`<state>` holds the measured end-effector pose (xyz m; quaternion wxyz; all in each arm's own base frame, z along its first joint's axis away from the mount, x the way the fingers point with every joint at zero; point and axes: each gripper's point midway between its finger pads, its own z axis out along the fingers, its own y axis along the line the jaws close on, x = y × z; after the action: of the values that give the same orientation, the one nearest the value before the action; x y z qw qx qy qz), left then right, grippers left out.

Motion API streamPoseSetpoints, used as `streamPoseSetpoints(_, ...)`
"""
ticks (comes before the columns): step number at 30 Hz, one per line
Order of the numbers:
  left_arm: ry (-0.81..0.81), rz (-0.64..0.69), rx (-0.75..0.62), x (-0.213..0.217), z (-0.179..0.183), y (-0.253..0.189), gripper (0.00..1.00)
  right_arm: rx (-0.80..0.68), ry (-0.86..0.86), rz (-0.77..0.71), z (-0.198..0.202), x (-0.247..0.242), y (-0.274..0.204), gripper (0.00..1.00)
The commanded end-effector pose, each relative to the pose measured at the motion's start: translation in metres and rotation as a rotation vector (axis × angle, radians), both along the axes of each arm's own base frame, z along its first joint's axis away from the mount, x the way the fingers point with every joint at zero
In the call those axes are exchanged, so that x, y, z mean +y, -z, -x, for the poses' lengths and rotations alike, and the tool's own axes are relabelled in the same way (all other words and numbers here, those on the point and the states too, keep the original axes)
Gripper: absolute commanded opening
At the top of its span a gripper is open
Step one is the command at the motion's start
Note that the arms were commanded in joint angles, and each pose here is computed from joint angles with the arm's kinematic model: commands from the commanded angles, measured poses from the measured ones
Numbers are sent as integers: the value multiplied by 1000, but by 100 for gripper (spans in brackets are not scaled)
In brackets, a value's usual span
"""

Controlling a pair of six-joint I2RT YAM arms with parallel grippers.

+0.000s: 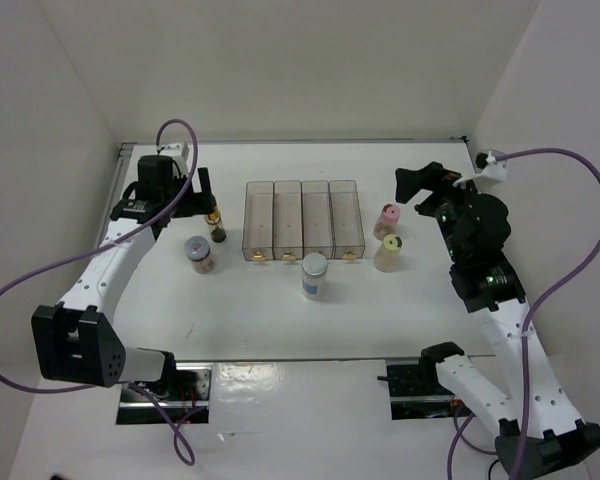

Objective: Organize the condiment bottles

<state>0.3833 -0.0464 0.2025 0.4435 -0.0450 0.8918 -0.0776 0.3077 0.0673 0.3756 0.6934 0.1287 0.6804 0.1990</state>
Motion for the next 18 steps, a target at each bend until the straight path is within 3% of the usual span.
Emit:
streamPoseSetpoints(1, 28, 3, -69, -8, -21, -18, 100, 51, -72, 102, -8, 13, -1, 98)
streamPoseSetpoints(7, 49, -61, -56, -18, -33, -14, 100, 214, -85, 212, -45, 19, 20, 98)
streamPoseSetpoints(18, 26, -167, 12, -14, -35, 1, 100, 239, -141, 233, -53, 32, 30, 98)
